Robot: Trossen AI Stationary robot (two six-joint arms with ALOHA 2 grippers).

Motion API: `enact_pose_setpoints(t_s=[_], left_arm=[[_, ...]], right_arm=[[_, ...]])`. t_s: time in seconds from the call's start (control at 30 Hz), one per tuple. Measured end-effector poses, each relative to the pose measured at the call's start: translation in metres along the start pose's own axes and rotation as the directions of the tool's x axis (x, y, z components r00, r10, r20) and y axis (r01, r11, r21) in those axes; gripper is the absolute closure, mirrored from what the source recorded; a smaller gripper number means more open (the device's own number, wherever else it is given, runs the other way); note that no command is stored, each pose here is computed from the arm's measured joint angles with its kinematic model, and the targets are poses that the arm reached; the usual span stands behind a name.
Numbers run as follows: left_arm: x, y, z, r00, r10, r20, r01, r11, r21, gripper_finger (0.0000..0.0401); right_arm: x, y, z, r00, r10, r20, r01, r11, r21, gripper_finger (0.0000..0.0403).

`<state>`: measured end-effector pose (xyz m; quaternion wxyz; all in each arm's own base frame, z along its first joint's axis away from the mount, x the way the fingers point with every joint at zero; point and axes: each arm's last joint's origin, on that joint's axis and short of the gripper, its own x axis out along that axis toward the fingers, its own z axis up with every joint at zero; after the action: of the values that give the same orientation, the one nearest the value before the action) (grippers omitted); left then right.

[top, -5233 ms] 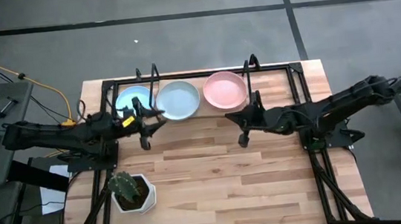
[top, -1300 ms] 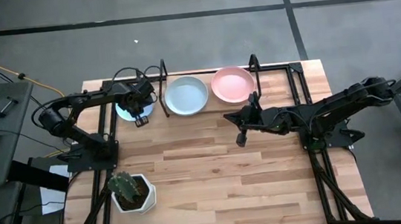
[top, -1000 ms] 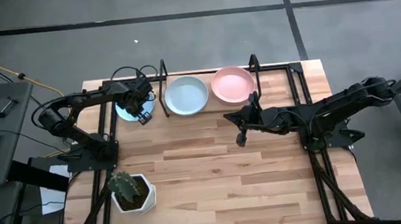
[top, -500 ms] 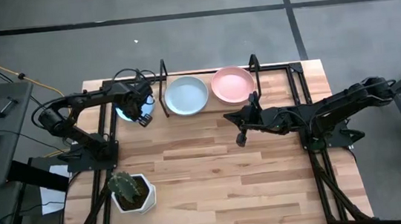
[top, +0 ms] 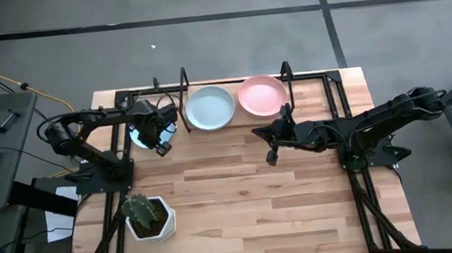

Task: Place and stack plates onto a shelf
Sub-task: Stack the light blue plate on top of the white plate on the shelf

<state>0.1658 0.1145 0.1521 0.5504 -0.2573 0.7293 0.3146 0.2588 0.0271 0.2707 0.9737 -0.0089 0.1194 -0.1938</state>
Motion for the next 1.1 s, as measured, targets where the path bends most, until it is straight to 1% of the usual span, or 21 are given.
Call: enact_pose_setpoints(t_s=[0.1,0.3,0.43,0.63,0.7,0.83,0.9,1.03,1.1], left_arm=[[-0.001,-0.007,-0.006,0.999,0.021,-0.034,-0.021,1.000,0.020,0.0401],[-0.003,-0.022,-0.017,0.996,0.062,-0.061,-0.059,0.997,0.047,0.0401],[-0.004,-0.033,-0.022,0.996,0.057,-0.066,-0.052,0.996,0.075,0.0401],[-0.005,-0.045,-0.028,0.997,0.070,-0.045,-0.063,0.986,0.156,0.0401],[-0.006,-0.046,-0.029,0.993,0.113,-0.015,-0.108,0.978,0.181,0.0401],[-0.007,-0.051,-0.028,0.970,0.223,0.096,-0.238,0.950,0.199,0.0401],[-0.007,-0.055,-0.028,0.961,0.239,0.141,-0.264,0.945,0.192,0.0401],[-0.008,-0.069,-0.030,0.950,0.219,0.222,-0.265,0.942,0.207,0.0401],[-0.009,-0.076,-0.032,0.929,0.234,0.286,-0.300,0.930,0.212,0.0401]], right_arm=[[0.000,0.000,0.000,1.000,0.000,0.000,0.000,1.000,0.000,0.0402],[0.000,0.000,0.000,1.000,0.000,0.000,0.000,1.000,0.000,0.0402],[0.000,0.000,0.000,1.000,0.000,0.000,0.000,1.000,0.000,0.0402],[0.000,0.000,0.000,1.000,0.000,0.000,0.000,1.000,0.000,0.0402],[0.000,0.000,0.000,1.000,0.000,0.000,0.000,1.000,0.000,0.0402],[0.000,0.000,0.000,1.000,0.000,0.000,0.000,1.000,0.000,0.0402],[0.000,0.000,0.000,1.000,0.000,0.000,0.000,1.000,0.000,0.0402],[0.000,0.000,0.000,1.000,0.000,-0.003,0.000,1.000,-0.002,0.0402],[0.000,0.000,-0.001,1.000,0.000,-0.005,0.000,1.000,-0.003,0.0402]])
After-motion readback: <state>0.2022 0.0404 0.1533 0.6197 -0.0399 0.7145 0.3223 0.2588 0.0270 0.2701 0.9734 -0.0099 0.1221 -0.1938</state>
